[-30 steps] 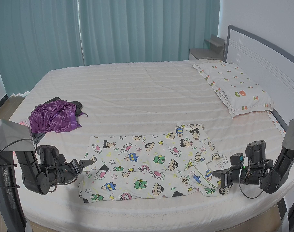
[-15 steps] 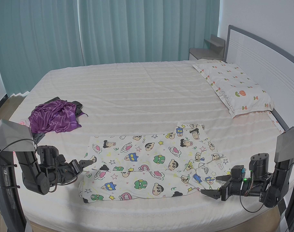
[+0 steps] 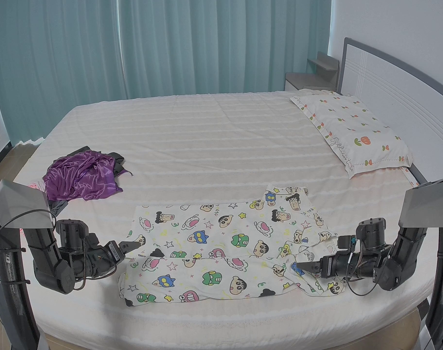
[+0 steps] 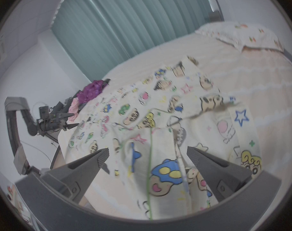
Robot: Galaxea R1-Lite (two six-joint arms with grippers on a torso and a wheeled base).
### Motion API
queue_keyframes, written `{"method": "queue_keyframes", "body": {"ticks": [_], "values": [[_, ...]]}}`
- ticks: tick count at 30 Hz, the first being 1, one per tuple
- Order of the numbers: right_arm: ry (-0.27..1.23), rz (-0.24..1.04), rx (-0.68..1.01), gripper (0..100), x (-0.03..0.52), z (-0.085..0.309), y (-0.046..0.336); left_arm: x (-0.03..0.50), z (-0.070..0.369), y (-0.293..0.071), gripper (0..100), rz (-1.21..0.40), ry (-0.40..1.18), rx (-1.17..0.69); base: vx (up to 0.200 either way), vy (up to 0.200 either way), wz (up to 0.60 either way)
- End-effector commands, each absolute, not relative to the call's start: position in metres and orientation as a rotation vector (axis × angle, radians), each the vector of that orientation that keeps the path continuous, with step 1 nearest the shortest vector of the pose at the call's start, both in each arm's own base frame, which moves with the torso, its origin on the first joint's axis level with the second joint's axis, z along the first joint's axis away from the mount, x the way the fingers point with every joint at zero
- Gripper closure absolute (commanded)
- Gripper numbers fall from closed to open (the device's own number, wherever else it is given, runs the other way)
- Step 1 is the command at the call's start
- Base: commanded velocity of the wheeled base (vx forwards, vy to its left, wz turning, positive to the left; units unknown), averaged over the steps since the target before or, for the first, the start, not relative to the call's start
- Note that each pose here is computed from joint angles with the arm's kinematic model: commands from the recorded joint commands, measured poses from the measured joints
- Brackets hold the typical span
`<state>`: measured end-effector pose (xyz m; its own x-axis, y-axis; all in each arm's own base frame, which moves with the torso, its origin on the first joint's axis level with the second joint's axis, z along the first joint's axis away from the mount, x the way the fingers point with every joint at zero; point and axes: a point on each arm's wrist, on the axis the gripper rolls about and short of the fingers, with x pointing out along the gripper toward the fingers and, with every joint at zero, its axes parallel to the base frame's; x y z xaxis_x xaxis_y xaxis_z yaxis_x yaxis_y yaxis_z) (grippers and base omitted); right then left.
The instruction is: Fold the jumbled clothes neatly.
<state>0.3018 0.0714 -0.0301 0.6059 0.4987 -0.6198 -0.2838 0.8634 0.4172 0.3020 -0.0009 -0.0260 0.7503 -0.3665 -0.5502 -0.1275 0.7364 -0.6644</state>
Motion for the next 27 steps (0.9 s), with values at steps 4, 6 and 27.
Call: {"method": "queue_keyframes", "body": {"ticks": [4, 6, 27], "values": [[0.843, 0.4, 0.336, 0, 0.336, -0.041, 0.062, 0.302, -0.027, -0.001, 0, -0.142, 0.728, -0.747, 0.0, 0.0, 0.0], [0.852, 0.398, 0.343, 0, 0.337, -0.043, 0.062, 0.302, -0.027, -0.001, 0, -0.142, 0.728, -0.747, 0.0, 0.0, 0.0], [0.848, 0.491, 0.508, 100, 0.334, -0.016, 0.074, 0.302, -0.027, -0.002, 0, -0.145, 0.729, -0.746, 0.0, 0.0, 0.0]]}}
